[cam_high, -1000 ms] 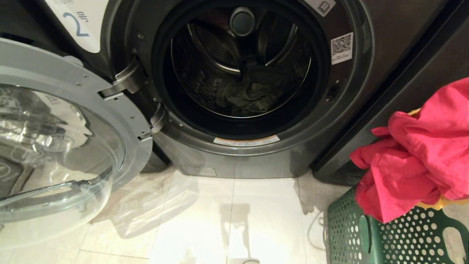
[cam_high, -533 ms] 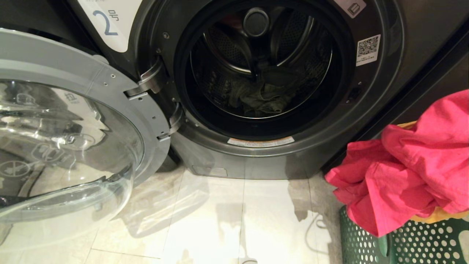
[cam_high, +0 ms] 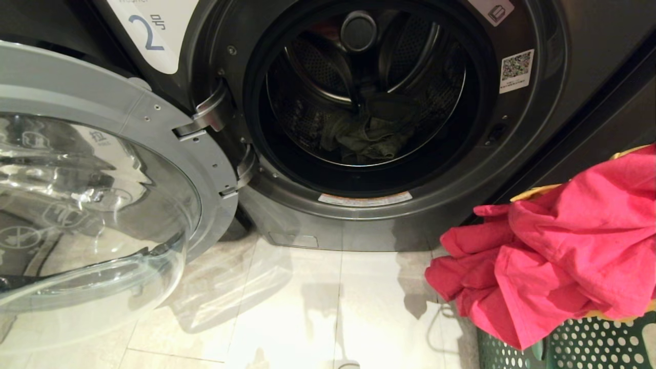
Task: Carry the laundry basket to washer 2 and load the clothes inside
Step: Place the clothes into the washing machine
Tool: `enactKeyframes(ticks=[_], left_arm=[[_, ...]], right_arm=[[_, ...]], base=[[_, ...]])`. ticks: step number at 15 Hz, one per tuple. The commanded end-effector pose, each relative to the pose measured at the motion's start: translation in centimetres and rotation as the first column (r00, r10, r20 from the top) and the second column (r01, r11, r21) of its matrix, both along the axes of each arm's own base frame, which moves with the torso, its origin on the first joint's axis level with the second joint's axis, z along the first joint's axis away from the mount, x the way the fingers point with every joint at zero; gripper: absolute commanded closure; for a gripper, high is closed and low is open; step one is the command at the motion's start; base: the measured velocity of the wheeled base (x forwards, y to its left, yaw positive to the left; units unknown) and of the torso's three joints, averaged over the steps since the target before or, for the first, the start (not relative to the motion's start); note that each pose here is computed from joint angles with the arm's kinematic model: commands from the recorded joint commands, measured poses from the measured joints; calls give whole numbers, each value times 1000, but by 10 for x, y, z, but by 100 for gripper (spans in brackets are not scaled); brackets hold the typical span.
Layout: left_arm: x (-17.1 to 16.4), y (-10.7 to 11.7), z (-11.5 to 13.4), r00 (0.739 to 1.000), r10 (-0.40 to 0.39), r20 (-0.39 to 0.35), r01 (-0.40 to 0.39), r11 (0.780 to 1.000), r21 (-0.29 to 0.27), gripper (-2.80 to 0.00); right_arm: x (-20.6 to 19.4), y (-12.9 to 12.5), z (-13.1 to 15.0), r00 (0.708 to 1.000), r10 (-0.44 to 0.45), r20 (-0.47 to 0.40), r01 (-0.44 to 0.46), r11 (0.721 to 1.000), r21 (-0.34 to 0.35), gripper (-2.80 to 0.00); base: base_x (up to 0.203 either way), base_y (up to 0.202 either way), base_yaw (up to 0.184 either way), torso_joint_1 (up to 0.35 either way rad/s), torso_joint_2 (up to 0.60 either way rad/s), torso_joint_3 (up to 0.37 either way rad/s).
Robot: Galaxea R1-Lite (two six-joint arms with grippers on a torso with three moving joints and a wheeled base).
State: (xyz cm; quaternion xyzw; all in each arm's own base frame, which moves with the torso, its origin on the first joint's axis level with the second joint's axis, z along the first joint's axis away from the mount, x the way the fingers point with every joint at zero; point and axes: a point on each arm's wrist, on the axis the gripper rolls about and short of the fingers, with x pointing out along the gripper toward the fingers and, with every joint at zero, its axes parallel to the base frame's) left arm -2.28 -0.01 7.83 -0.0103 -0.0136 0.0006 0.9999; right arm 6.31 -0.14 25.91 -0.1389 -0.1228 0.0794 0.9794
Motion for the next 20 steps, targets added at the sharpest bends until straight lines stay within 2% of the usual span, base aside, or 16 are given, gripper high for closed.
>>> enactKeyframes(ticks=[1,6,11,14,17,20], left_arm=[[1,0,-3,1000,0,-9,0,1000,-1,0],[1,0,-3,1000,0,-9,0,1000,-1,0],[1,0,-3,1000,0,-9,0,1000,-1,0],[1,0,-3,1000,0,-9,0,1000,-1,0],[1,0,-3,1000,0,-9,0,1000,-1,0],[1,0,-3,1000,0,-10,0,1000,-1,0]], right_arm=[[1,0,1,1000,12,2,-12,1000,-3,0],[1,1,1,998,63,-1,-63,998,-12,0],[5,1,-3,997,67,-26,-67,998,-6,0],[10,0,-14,995,60,-76,-60,998,5,0],[32,-3,-20,986,58,-154,-55,998,19,0],[77,-10,-22,974,42,-223,-33,999,42,0]], base=[[0,0,0,0,0,0],[0,-1,13,0,0,1],[0,-7,165,4,2,4],[2,-8,156,1,2,5],[1,-3,29,-1,2,2],[0,0,0,0,0,0]])
